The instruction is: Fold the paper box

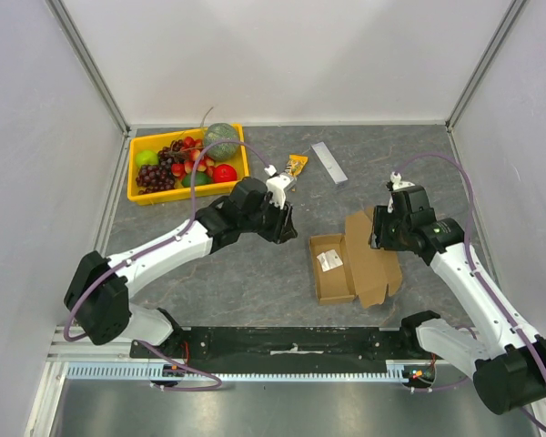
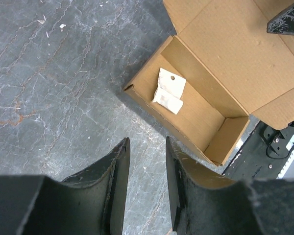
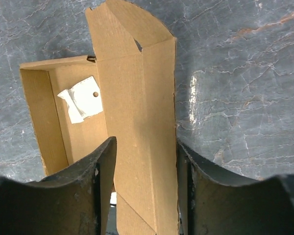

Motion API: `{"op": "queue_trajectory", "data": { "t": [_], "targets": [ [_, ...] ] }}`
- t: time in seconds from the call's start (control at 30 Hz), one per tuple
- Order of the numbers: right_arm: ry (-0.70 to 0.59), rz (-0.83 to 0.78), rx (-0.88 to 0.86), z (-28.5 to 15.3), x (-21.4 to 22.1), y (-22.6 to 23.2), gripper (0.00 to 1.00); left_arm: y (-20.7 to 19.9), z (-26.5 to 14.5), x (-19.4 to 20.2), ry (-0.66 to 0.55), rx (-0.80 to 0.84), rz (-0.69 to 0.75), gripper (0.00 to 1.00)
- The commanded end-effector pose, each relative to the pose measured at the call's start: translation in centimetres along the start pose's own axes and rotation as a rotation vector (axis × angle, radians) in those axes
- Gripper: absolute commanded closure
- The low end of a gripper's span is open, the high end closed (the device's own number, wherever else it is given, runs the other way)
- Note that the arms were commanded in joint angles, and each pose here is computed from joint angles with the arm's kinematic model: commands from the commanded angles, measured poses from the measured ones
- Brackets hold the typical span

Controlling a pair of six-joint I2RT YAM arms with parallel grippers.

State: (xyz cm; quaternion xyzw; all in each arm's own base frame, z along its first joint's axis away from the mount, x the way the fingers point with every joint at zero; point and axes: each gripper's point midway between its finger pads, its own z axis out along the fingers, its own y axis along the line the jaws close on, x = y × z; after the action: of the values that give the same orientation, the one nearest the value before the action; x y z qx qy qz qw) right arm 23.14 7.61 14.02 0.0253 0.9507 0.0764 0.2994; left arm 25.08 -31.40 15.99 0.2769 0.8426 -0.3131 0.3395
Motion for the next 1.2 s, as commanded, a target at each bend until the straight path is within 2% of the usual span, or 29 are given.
{"op": "queue_trajectory", "data": {
  "t": [0.0, 0.17, 0.3, 0.5, 0.77, 1.0, 1.17],
  "targets": [
    [-0.039, -0.029, -0.048, 0.1, -1.0, 0.7, 0.49, -0.4, -1.1, -1.4, -0.063, 0.017, -0.016, 0.58],
    [-0.04, -0.055, -0.094, 0.0, -1.1, 1.5, 0.66, -0.3, -1.3, -1.4, -0.067, 0.013, -0.018, 0.58],
    [-0.049, -0.067, -0.11, 0.0, -1.4, 1.8, 0.72, -0.2, -1.5, -1.5, -0.071, 0.012, -0.014, 0.58],
    [-0.028, -0.077, -0.192, 0.7, -1.5, 3.4, 0.78, 0.2, -2.9, -2.2, -0.112, -0.014, 0.003, 0.58],
    [0.004, -0.134, -0.317, 1.8, -2.9, 6.1, 0.83, 2.7, -7.3, -3.0, -0.233, -0.081, -0.018, 0.55],
    [0.017, -0.242, -0.425, 1.7, -4.8, 9.4, 0.89, 4.4, -9.5, -2.3, -0.265, -0.095, -0.058, 0.55],
    [0.05, -0.376, -0.501, 1.6, -4.6, 12.9, 0.9, 5.1, -10.3, -2.1, -0.278, -0.113, -0.067, 0.54]
  ]
}}
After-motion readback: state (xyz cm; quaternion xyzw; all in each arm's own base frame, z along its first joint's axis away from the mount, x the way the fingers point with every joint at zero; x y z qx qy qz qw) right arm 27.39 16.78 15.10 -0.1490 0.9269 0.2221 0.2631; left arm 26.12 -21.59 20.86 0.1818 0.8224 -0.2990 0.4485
